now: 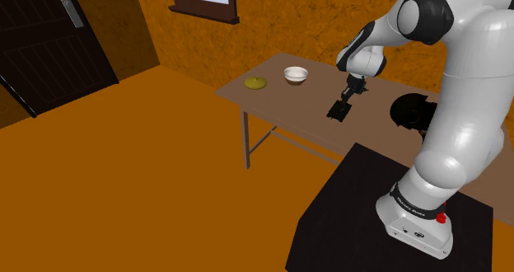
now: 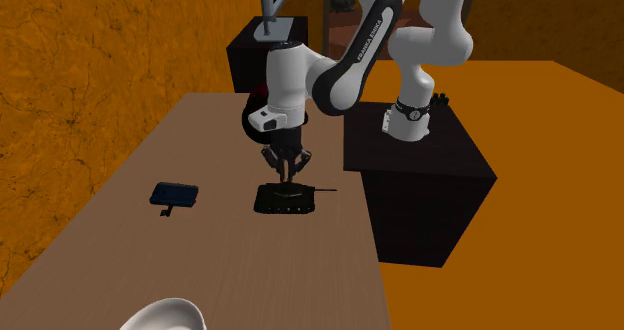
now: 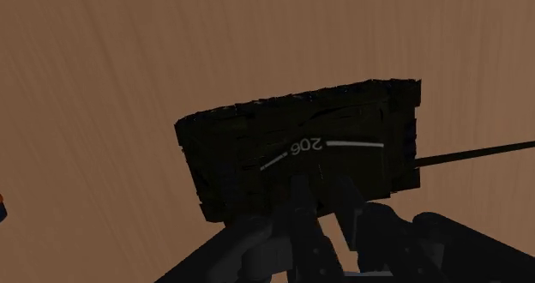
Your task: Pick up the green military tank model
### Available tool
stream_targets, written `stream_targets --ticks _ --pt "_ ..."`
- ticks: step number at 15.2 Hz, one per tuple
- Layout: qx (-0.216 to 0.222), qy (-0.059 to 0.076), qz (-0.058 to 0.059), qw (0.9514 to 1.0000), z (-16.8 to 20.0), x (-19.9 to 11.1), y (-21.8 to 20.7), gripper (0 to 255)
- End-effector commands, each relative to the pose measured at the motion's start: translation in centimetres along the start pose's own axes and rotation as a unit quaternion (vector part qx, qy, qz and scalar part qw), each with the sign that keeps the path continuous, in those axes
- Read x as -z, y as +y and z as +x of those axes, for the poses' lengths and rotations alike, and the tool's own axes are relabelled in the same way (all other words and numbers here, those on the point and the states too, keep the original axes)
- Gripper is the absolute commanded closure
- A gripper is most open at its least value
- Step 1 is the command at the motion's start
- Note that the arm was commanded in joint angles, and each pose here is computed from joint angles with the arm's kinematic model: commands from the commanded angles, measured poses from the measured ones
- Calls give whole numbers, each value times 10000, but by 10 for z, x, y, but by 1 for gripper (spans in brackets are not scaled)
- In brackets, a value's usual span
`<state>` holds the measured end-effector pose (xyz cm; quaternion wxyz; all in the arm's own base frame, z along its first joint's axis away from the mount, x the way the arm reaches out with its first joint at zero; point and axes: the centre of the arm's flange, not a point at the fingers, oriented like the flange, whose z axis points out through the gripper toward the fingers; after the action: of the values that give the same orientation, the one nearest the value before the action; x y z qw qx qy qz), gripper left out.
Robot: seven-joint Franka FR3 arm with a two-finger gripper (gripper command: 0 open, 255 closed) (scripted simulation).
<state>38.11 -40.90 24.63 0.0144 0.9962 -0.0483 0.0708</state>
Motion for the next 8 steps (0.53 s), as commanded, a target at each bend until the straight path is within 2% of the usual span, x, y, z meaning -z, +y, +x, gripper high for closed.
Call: stream_targets --ticks 1,8 --pt "0 1 0 10000 0 0 0 255" --pt "0 1 -1 10000 0 5 0 255"
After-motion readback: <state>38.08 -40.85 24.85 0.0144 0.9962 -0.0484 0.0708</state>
